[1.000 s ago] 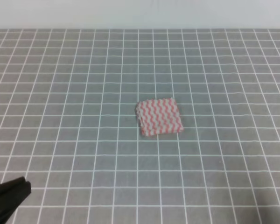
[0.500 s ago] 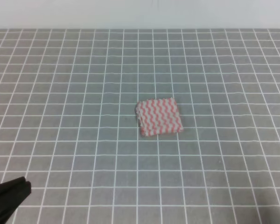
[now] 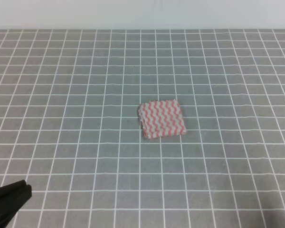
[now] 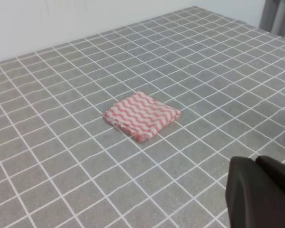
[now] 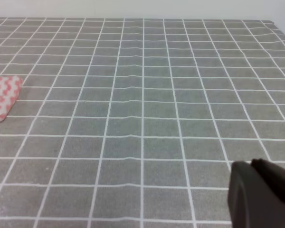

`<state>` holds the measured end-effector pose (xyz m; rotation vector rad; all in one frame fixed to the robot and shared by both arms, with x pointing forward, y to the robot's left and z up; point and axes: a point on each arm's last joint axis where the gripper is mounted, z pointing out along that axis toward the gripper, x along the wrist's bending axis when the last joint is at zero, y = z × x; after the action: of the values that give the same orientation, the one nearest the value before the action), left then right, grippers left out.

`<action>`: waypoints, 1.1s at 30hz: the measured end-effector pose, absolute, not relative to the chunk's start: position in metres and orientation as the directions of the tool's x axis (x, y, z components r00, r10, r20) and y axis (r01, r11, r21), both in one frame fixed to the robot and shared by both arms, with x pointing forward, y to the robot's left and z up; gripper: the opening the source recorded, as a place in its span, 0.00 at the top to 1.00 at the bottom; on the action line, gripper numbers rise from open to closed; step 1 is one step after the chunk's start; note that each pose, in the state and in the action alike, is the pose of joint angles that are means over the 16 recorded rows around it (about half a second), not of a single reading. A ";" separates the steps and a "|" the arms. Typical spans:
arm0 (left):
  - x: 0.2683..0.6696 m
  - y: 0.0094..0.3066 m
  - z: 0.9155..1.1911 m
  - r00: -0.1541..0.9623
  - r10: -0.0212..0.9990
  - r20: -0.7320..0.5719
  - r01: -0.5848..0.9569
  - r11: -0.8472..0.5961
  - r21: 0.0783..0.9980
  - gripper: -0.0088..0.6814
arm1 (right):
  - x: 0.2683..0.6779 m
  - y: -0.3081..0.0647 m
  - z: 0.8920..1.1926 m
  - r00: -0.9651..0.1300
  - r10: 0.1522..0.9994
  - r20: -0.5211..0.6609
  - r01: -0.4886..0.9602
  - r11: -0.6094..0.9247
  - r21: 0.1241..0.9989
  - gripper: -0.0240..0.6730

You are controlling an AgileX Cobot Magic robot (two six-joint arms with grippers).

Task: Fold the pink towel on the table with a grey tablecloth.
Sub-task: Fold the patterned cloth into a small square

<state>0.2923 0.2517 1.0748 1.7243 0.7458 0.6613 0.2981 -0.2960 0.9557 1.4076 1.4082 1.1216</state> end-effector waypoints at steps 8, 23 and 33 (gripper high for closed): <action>0.295 0.255 1.077 0.605 0.790 0.098 0.087 -0.188 0.978 0.99 | 0.298 -0.296 0.954 -0.027 0.999 0.035 0.260 -0.026 0.965 0.99; 0.311 0.268 1.047 0.417 0.908 0.032 0.011 -0.041 0.999 0.99 | 0.299 -0.296 0.952 -0.026 0.999 0.033 0.269 -0.025 0.963 0.99; 0.315 0.277 1.022 0.307 0.951 -0.045 0.069 0.025 0.997 0.99 | 0.299 -0.296 0.951 -0.026 0.999 0.033 0.272 -0.025 0.962 0.99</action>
<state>0.3147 0.2767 1.0215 1.3617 1.0360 0.9184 0.2989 -0.2960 0.9515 1.4175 1.4194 1.1107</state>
